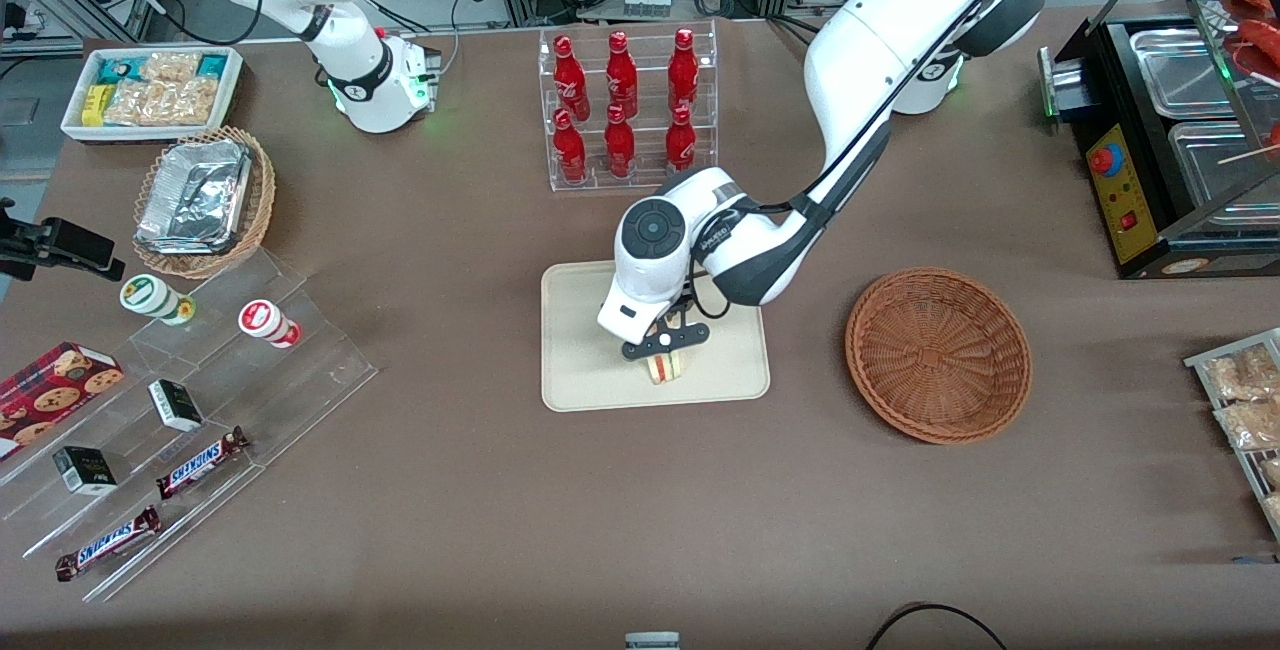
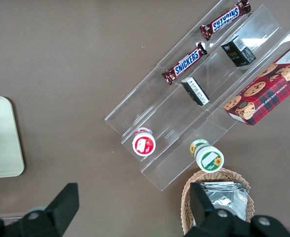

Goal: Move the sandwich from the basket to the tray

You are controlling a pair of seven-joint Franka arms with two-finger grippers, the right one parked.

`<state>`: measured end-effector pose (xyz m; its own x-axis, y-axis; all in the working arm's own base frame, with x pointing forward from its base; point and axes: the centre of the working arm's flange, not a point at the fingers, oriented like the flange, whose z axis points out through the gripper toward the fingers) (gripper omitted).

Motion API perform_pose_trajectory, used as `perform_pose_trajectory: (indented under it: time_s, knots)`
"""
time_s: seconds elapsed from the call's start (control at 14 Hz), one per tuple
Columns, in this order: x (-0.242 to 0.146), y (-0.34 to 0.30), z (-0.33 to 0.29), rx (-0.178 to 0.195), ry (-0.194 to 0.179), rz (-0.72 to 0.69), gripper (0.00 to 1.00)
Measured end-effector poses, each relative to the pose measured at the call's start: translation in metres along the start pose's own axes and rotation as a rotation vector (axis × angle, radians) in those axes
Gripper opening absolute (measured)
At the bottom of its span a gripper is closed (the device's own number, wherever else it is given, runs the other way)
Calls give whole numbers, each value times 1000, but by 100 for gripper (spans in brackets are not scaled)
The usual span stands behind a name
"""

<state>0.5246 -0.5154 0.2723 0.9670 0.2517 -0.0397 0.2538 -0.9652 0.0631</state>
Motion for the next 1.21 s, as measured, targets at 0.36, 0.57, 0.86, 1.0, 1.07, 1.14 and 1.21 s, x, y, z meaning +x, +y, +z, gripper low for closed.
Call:
perform_pose_trajectory:
  time_s: [0.36, 0.57, 0.86, 1.0, 1.07, 1.14, 1.21]
  knots:
    - [18, -5, -81, 19, 49, -21, 100]
    - [42, -21, -105, 32, 65, 27, 100]
    - [93, -84, -138, 132, 32, 59, 100]
    - [119, -116, -144, 151, 20, 90, 100]
    - [130, -131, -142, 159, 11, 100, 100]
    - [139, -145, -140, 168, 2, 113, 100]
    - [146, -160, -139, 177, -6, 124, 100]
